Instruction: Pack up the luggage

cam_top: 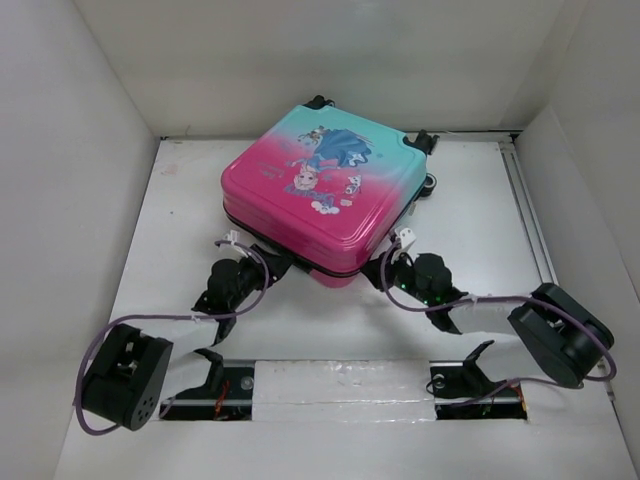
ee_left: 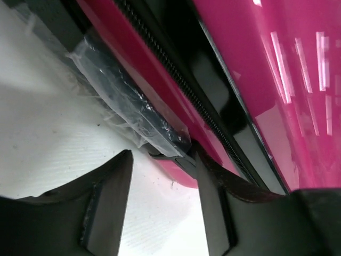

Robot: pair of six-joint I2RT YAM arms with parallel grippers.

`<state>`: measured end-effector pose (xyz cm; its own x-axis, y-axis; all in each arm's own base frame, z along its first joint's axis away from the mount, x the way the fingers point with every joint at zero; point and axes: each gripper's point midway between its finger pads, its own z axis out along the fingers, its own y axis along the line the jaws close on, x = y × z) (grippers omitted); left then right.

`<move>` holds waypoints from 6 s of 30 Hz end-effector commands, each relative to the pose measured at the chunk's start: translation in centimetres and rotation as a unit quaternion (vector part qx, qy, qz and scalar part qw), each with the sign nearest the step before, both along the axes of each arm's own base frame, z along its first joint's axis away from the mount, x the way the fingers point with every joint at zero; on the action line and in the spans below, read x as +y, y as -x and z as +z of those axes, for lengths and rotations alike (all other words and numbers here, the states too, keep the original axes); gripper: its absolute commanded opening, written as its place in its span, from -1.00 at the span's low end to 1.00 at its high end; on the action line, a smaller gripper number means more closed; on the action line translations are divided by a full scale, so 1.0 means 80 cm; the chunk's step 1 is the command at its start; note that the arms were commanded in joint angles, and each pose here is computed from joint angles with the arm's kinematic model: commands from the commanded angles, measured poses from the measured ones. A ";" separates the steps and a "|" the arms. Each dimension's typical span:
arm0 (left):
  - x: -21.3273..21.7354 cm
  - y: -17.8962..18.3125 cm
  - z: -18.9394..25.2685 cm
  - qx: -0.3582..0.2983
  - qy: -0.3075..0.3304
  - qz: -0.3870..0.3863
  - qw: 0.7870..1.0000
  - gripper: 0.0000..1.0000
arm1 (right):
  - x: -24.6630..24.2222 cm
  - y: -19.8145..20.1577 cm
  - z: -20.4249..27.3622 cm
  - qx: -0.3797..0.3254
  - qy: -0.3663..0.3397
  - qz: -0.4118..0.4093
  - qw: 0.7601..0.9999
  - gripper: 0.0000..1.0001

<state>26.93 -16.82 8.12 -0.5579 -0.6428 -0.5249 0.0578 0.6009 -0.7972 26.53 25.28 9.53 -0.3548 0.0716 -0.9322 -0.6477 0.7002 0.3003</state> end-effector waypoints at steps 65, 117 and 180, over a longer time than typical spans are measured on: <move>0.206 -0.309 0.241 -0.079 0.009 0.250 0.965 0.55 | 0.105 0.126 0.059 0.036 -0.004 0.052 0.998 -1.00; -0.022 -0.203 0.224 -0.099 0.020 0.079 0.992 0.93 | 0.137 0.190 0.035 0.048 0.054 0.240 0.968 -1.00; -0.019 -0.354 0.191 -0.133 0.239 -0.028 0.961 -1.00 | -0.039 -0.002 0.083 0.050 0.048 0.010 0.998 -1.00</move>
<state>56.96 -16.86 17.84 -0.5177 -0.8395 -0.1651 0.1550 0.0978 -0.9831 25.52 22.69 12.11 -0.5109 -0.1384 -0.8484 -0.6386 0.7218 0.2668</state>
